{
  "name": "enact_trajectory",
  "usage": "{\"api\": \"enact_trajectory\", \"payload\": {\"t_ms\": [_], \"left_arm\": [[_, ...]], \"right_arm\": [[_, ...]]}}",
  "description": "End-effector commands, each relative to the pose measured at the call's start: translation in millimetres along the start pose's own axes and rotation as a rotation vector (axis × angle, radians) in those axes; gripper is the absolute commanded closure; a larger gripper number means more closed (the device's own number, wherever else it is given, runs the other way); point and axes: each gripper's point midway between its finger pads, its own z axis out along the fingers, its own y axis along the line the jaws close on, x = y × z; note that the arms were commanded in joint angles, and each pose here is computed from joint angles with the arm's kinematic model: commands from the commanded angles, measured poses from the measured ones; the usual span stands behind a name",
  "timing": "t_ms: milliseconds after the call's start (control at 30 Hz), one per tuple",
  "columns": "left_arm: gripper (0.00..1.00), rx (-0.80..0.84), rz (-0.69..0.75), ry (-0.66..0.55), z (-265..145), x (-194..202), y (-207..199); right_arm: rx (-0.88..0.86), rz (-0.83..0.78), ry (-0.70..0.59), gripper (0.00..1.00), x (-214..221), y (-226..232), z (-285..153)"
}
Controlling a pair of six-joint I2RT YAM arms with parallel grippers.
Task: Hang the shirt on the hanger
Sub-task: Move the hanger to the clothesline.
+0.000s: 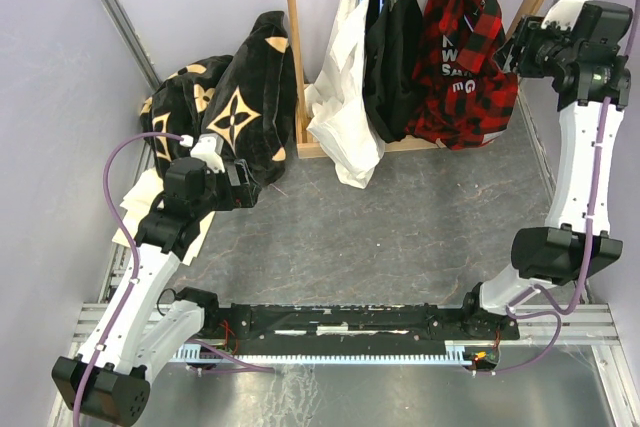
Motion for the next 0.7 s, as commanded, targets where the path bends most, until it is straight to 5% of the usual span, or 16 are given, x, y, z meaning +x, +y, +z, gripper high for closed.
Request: {"api": "enact_trajectory", "payload": {"t_ms": [0, 400, 667], "left_arm": [[0.01, 0.03, -0.013, -0.042, -1.4, -14.0, -7.9], [0.01, 0.034, -0.02, -0.047, -4.4, -14.5, -9.0], [0.01, 0.035, -0.023, -0.043, -4.8, -11.4, -8.8]], "right_arm": [[-0.035, -0.144, -0.066, 0.43, -21.2, 17.2, 10.2], [0.032, -0.279, -0.049, 0.85, -9.6, 64.1, 25.0], [0.035, -0.278, -0.006, 0.98, 7.0, 96.5, 36.7]]}}
